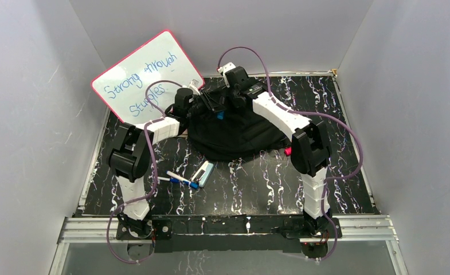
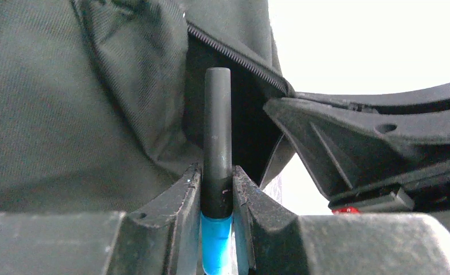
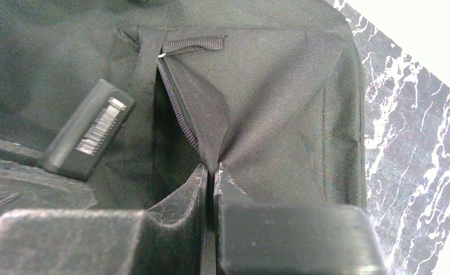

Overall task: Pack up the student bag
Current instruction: Place the stationery in the student bag.

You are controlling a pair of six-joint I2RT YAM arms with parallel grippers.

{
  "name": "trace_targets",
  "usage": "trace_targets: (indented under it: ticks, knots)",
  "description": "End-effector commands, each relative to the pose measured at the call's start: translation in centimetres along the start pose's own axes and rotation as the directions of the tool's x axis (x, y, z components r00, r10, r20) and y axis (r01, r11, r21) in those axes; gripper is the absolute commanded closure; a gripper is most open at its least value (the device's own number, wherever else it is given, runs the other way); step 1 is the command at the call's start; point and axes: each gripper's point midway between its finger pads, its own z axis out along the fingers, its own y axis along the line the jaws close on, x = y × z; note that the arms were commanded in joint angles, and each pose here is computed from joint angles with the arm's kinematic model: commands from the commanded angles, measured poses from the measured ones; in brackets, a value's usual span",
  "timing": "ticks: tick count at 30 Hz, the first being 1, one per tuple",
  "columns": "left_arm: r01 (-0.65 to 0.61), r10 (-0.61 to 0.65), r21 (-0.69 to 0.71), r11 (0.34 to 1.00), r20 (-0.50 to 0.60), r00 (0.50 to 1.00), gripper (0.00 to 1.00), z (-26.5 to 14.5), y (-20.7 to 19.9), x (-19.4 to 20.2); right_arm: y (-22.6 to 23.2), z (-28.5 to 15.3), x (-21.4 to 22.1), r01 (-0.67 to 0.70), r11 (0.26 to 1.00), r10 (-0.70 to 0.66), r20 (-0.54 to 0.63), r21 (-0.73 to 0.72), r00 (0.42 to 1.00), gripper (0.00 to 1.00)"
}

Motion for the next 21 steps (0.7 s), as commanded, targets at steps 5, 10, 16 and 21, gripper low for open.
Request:
trace_targets:
  ticks: [5,10,16,21]
  knots:
    - [0.001,0.000,0.114,0.994,-0.003,1.000,1.00,1.9,-4.3,-0.8,-1.2,-4.5,-6.0,-0.092,0.996,0.093,0.203,-0.016,0.975,1.00]
    - [0.019,-0.014,0.107,0.994,-0.043,0.999,1.00,2.2,-4.4,1.3,-1.5,-4.9,-6.2,-0.099,0.995,0.099,0.215,-0.011,0.972,1.00]
    - [0.030,-0.023,0.103,0.994,-0.064,0.998,1.00,2.5,-4.2,2.9,-1.4,-5.0,-6.0,-0.100,0.995,0.101,0.216,-0.016,0.971,1.00]
    - [0.030,-0.021,0.134,0.990,-0.069,0.997,1.00,3.8,-4.6,2.4,-1.2,-5.4,-6.0,-0.101,0.994,0.106,0.219,-0.033,0.970,1.00]
